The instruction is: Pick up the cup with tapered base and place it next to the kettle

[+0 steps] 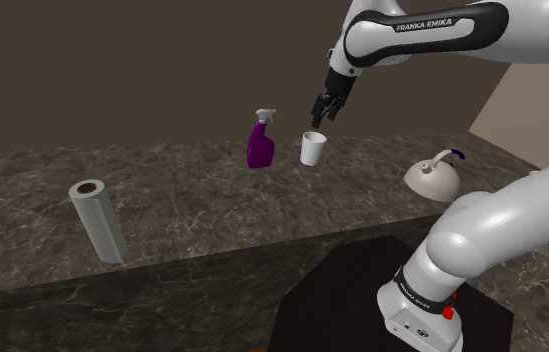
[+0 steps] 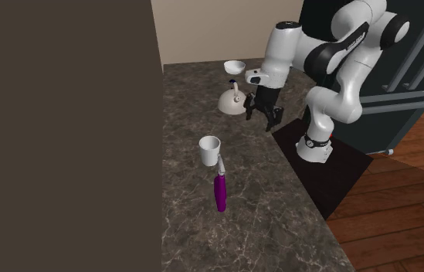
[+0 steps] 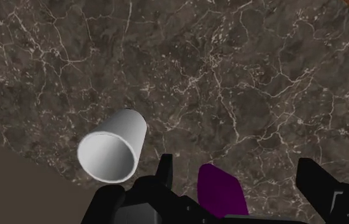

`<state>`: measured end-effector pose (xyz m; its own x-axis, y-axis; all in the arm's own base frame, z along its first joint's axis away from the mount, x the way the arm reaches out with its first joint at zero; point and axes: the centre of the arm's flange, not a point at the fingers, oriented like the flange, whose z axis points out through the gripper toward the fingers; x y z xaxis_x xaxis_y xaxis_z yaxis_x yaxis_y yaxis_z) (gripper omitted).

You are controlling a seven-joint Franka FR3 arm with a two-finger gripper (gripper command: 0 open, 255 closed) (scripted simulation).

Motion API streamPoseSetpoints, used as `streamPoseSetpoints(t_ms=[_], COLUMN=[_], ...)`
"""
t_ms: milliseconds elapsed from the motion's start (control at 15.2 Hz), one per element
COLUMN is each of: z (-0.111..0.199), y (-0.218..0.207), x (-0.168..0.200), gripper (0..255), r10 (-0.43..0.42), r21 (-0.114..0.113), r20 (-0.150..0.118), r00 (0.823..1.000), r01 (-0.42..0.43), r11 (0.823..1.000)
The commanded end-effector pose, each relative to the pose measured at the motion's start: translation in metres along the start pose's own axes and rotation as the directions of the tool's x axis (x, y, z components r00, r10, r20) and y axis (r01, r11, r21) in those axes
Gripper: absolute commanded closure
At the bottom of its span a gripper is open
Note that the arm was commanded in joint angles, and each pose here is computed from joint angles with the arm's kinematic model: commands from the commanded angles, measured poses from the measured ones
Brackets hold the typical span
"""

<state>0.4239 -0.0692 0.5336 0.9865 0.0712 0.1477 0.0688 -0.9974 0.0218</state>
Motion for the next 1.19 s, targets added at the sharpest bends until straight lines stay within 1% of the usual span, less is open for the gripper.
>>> streamPoseSetpoints(t_ms=[0, 858, 1122], z=[0.021, 0.148, 0.165], y=[0.015, 0.106, 0.108], x=[0.012, 0.084, 0.083], gripper=[0, 0, 0], r10=[-0.004, -0.019, -0.019], r21=[-0.009, -0.065, -0.066], r20=[0.013, 0.096, 0.097], r00=[1.0, 0.995, 0.995], r01=[0.004, 0.026, 0.026], r11=[1.0, 0.998, 0.998])
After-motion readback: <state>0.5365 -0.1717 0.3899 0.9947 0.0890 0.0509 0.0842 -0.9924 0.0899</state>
